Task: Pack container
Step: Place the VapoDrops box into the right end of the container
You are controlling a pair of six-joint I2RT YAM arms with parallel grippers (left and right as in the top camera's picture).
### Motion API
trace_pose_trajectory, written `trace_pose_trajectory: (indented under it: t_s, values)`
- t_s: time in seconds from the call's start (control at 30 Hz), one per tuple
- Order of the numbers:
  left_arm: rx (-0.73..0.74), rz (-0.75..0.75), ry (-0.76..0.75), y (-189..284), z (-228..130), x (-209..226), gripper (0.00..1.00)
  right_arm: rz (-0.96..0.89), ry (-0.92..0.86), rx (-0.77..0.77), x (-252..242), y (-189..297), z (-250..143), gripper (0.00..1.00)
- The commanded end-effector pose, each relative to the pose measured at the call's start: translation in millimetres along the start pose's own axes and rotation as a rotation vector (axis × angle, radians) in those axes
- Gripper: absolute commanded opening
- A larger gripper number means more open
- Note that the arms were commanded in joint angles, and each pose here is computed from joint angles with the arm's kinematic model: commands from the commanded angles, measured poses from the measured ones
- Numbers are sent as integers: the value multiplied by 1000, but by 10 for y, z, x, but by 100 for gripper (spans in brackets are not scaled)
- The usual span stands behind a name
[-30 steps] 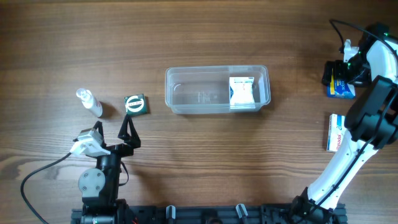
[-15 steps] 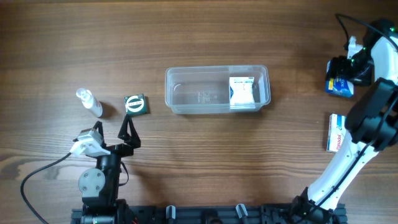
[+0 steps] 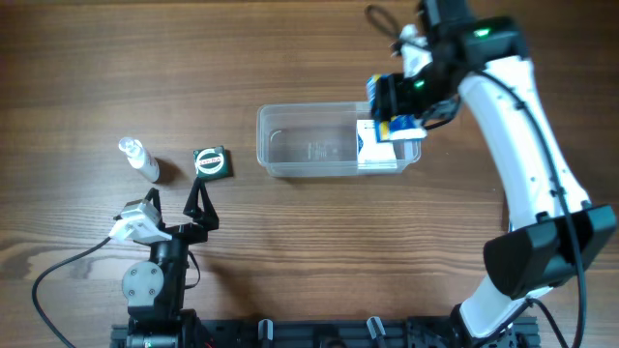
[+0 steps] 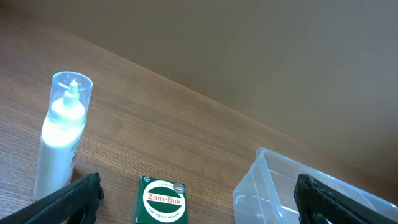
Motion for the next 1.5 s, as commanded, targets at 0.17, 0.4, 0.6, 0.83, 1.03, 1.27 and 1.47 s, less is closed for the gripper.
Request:
trace_pose_trajectory:
  t_s: [0.17, 0.4, 0.6, 0.83, 1.03, 1.27, 1.47]
  values:
    - [5, -4, 4, 2, -17, -3, 100, -97, -103, 47, -38, -675, -135, 83]
    - [5, -4, 5, 2, -17, -3, 100, -194, -95, 53, -207, -898, -220, 84]
    - [5, -4, 5, 2, -17, -3, 100, -188, -44, -4, -204, -926, -106, 86]
    - [6, -4, 5, 1, -18, -3, 100, -187, -39, -13, -202, -926, -88, 86]
    - [5, -4, 5, 2, -16, -4, 100, -185, -35, -38, -199, -925, -38, 86]
    - [5, -4, 5, 1, -17, -3, 100, -260, -48, -33, -256, -612, 3, 90]
    - [5, -4, 5, 2, -17, -3, 100, -367, -249, -91, -877, 113, 55, 95]
Point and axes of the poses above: each gripper's point midway between its finger pads, its own y axis back along the fingers, its own x axis along the line the jaws close on, z = x × y, the point moved 5 cm from there along y, back along the fingers, and after that the axes turned 5 degrees about y, right-handed, at the moved point
